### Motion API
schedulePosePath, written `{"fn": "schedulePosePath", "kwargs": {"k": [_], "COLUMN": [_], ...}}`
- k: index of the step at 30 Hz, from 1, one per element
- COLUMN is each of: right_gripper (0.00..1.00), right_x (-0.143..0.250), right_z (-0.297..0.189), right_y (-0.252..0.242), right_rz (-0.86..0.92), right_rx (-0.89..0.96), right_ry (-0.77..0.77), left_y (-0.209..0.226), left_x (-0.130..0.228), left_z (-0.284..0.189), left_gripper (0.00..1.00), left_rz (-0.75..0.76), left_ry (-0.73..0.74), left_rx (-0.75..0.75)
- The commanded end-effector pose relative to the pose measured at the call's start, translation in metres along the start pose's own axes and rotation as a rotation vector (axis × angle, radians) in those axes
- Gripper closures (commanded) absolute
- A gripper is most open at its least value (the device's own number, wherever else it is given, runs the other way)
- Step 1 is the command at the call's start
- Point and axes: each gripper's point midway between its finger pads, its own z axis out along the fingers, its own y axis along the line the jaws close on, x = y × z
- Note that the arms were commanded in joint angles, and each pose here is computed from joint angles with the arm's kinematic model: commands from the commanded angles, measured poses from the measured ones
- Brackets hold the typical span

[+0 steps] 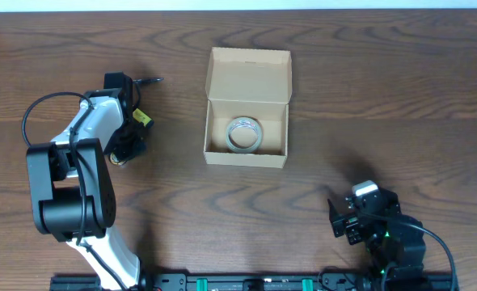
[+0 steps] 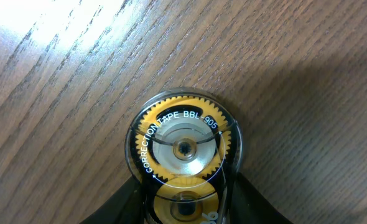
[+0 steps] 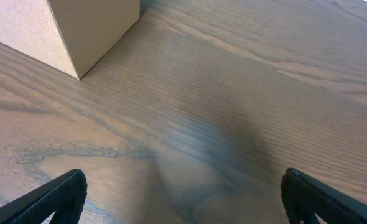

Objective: Pack container
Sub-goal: 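Grasp the correction tape dispenser with the left gripper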

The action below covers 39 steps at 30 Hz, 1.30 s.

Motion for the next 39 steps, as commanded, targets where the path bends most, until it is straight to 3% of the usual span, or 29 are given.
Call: {"fn": "schedulePosePath", "kwargs": {"k": [1,26,39], "right_gripper": [0.01,0.01,0.01], "right_x": [0.001,0.001,0.001], "right_z": [0.000,0.000,0.000], "right_y": [-0.001,-0.001,-0.001], "right_rz": [0.014,0.014,0.014], "right_rx": [0.007,0.006,0.007], "right_ry": [0.000,0.000,0.000], "left_y": [0.006,0.000,-0.021], "left_x": [-0.003,0.015,0.037], "left_z": [0.005,-0.017,-0.052], "left_gripper": [0.81,0.85,0.86], "left_rz": [-0.053,0.018,0.119], "left_ry": [-0.007,-0.012,-0.028], "left_rx": [-0.025,0.060,0.174]}}
